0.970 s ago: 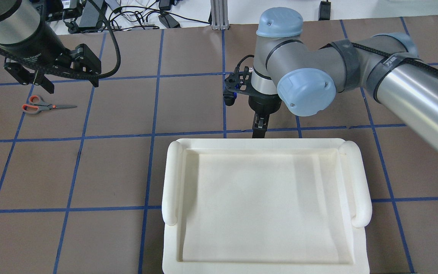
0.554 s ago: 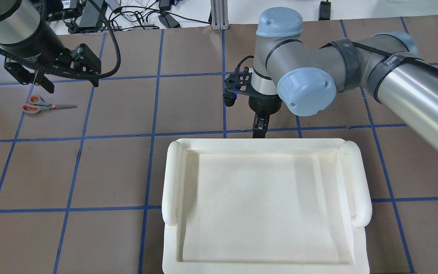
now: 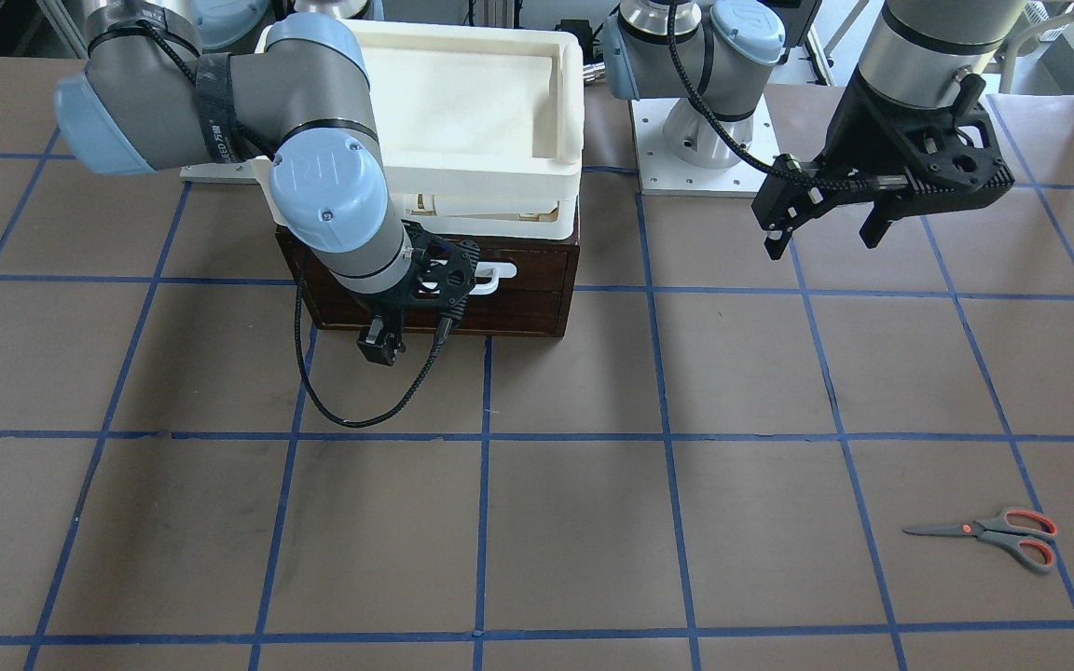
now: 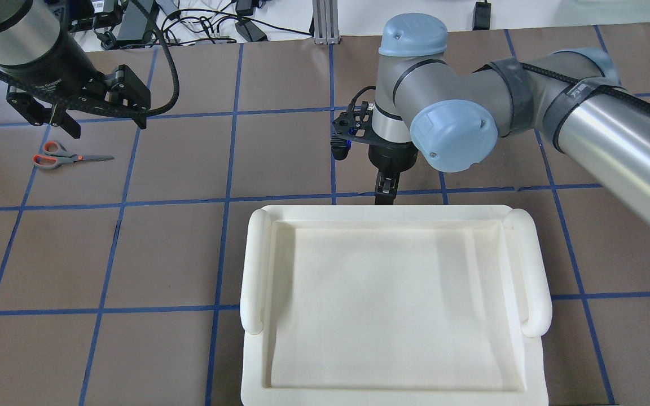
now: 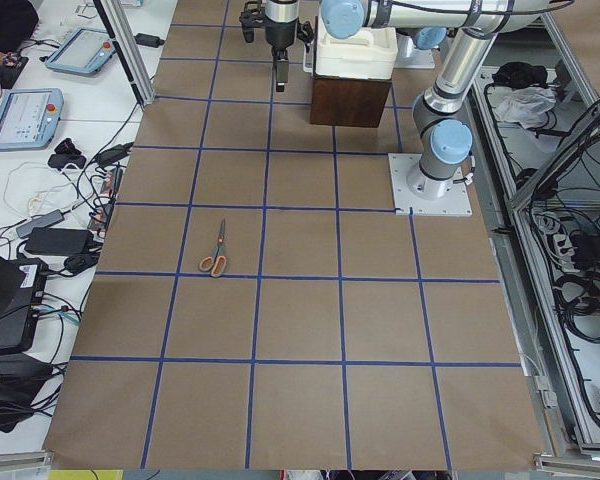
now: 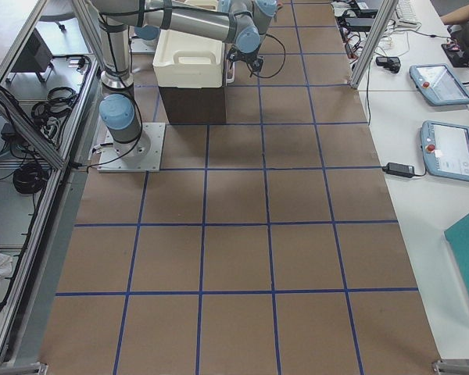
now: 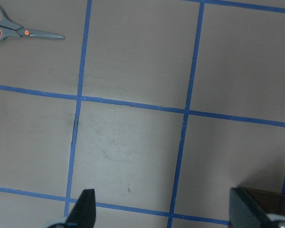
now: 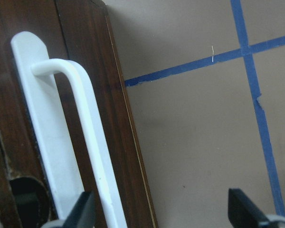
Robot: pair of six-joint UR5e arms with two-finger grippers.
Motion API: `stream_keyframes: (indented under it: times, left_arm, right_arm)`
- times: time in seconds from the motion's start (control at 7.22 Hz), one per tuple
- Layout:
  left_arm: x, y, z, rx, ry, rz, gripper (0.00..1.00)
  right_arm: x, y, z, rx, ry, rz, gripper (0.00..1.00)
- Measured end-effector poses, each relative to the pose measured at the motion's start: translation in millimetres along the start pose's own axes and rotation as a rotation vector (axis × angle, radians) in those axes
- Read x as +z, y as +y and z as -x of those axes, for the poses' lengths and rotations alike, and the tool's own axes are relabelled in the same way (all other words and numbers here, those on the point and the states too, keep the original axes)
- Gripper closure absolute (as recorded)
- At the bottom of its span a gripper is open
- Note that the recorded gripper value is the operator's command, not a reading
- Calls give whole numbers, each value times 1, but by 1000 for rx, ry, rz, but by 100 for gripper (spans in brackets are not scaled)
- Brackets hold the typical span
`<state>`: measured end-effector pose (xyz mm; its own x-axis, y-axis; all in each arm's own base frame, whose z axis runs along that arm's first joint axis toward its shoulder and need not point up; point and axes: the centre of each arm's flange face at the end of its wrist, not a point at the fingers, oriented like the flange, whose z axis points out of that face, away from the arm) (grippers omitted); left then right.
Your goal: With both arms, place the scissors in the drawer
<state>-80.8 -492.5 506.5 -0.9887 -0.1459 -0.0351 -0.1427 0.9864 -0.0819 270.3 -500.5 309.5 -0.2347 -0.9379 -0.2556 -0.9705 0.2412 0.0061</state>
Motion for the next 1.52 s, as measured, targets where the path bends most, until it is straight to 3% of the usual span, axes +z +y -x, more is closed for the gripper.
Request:
stream_keyframes:
  times: [0.97, 1.52]
  left_arm:
    - [7, -5, -1, 43, 12, 7, 0]
    - [6, -3, -3, 59, 14, 13, 0]
  right_arm:
    - [14, -5, -7, -20, 8, -2, 0]
    - [11, -8, -11, -31, 47, -21, 0]
